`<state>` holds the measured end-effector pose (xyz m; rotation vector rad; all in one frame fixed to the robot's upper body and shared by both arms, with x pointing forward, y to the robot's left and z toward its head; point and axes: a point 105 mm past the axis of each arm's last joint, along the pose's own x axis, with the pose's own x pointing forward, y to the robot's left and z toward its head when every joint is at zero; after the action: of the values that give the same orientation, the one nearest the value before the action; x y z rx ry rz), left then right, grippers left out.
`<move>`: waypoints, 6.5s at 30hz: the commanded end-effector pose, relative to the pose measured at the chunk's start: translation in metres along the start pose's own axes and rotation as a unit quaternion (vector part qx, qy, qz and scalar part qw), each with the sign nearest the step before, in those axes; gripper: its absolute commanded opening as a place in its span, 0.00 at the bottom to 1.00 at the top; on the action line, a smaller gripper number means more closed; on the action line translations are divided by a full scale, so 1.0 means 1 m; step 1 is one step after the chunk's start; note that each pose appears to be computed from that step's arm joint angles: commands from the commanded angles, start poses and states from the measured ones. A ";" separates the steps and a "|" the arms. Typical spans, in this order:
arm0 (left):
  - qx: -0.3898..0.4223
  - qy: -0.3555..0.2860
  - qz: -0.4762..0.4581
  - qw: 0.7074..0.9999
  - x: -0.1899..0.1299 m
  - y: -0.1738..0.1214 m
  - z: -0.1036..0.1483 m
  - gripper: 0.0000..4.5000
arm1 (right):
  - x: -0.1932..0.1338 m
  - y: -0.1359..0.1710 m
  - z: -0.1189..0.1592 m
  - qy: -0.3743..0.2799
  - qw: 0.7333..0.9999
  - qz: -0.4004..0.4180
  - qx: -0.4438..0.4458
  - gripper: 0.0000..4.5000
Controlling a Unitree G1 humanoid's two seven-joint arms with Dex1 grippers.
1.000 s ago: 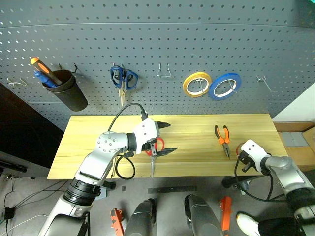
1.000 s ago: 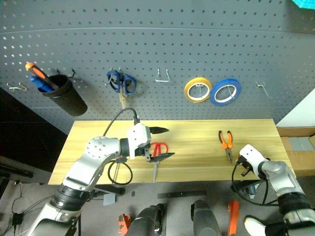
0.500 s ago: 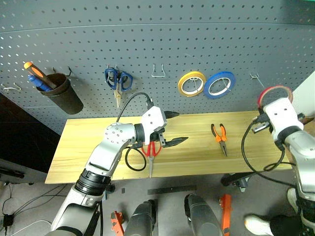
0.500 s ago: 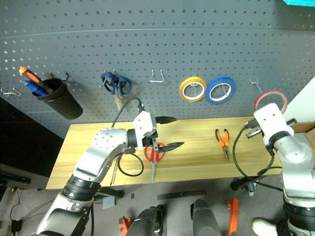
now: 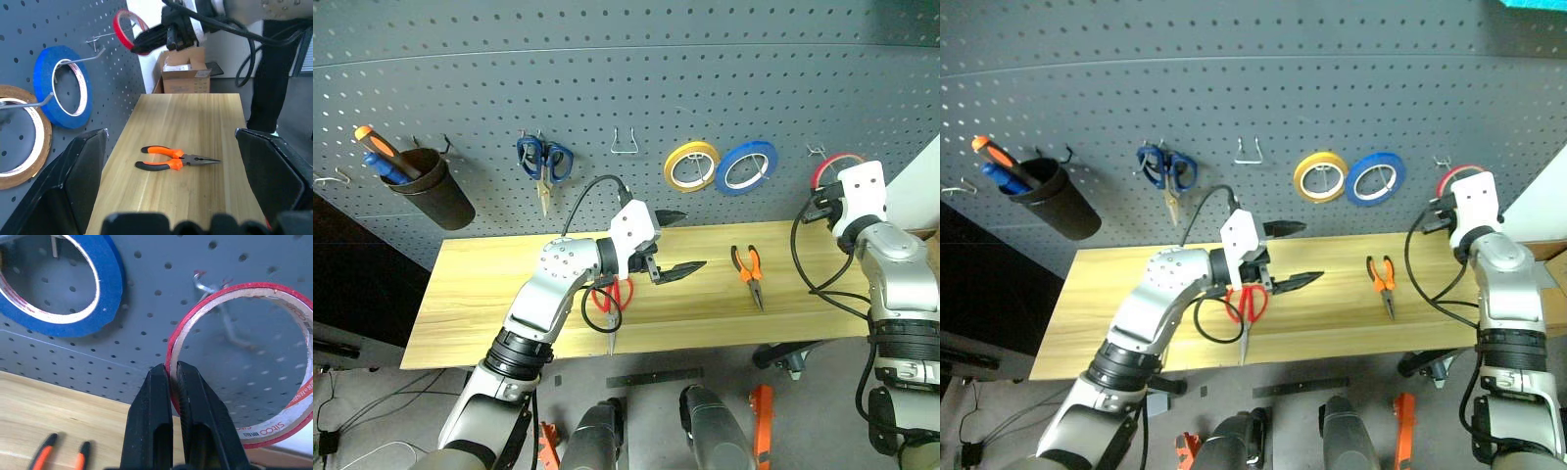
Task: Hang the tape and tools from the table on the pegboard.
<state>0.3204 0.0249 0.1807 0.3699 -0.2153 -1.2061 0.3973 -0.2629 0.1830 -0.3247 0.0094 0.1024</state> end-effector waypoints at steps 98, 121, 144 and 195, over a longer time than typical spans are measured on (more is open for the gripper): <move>0.034 0.176 0.094 0.979 -0.099 0.036 -0.073 1.00 | 0.052 0.153 -0.111 0.234 0.968 0.035 0.085 0.00; -0.088 0.162 0.154 0.971 -0.106 0.033 -0.072 1.00 | 0.029 0.124 -0.066 0.238 0.964 0.056 0.102 0.99; -0.078 0.184 0.168 0.965 -0.122 0.039 -0.071 1.00 | 0.054 0.112 -0.105 0.290 0.951 0.027 0.100 0.99; -0.090 0.029 0.337 0.937 -0.158 0.050 -0.029 1.00 | -0.028 0.209 0.198 -0.277 0.950 0.107 0.096 0.41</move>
<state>0.3235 0.1994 0.1575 0.1390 -0.0670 -0.5119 0.3466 -0.0082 0.2870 -0.1321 -0.4270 0.4040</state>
